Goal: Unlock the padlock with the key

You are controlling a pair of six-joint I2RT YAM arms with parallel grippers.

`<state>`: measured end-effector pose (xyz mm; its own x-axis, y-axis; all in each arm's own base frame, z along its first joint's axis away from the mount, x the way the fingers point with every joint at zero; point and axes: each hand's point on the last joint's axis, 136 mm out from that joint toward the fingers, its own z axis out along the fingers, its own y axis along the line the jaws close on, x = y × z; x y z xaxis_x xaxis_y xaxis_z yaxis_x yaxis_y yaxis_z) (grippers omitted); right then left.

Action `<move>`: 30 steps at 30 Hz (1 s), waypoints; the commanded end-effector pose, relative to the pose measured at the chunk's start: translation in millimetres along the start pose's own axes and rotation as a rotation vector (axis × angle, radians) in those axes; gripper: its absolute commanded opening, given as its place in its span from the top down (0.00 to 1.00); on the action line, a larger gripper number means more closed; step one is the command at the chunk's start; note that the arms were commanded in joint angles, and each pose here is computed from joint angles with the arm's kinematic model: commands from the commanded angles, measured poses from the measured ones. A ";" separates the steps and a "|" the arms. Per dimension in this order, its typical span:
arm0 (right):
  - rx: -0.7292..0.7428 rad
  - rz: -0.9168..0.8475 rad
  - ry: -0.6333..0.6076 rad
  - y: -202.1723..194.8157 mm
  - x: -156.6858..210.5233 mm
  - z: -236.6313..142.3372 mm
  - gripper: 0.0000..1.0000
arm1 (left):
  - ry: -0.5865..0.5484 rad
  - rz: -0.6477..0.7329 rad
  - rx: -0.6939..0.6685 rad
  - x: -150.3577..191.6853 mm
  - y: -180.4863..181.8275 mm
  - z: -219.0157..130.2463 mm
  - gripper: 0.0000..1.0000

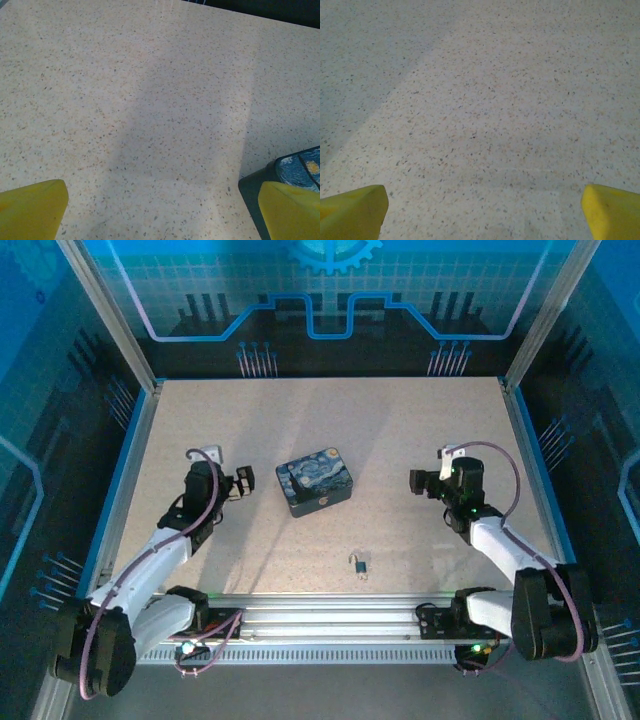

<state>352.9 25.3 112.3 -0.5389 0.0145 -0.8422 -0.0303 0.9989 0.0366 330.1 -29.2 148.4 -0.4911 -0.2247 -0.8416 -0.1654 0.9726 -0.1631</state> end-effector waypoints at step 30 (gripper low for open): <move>-0.012 -0.066 -0.190 -10.0 -9.3 43.5 0.00 | -0.071 0.164 -0.047 -16.7 7.4 36.5 0.01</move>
<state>386.5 19.1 82.6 -0.4172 -0.0474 -0.9076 -0.0742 0.9971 -0.0180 356.5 -22.3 126.2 -0.5134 -0.0896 -0.8535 -0.1247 0.9918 -0.0291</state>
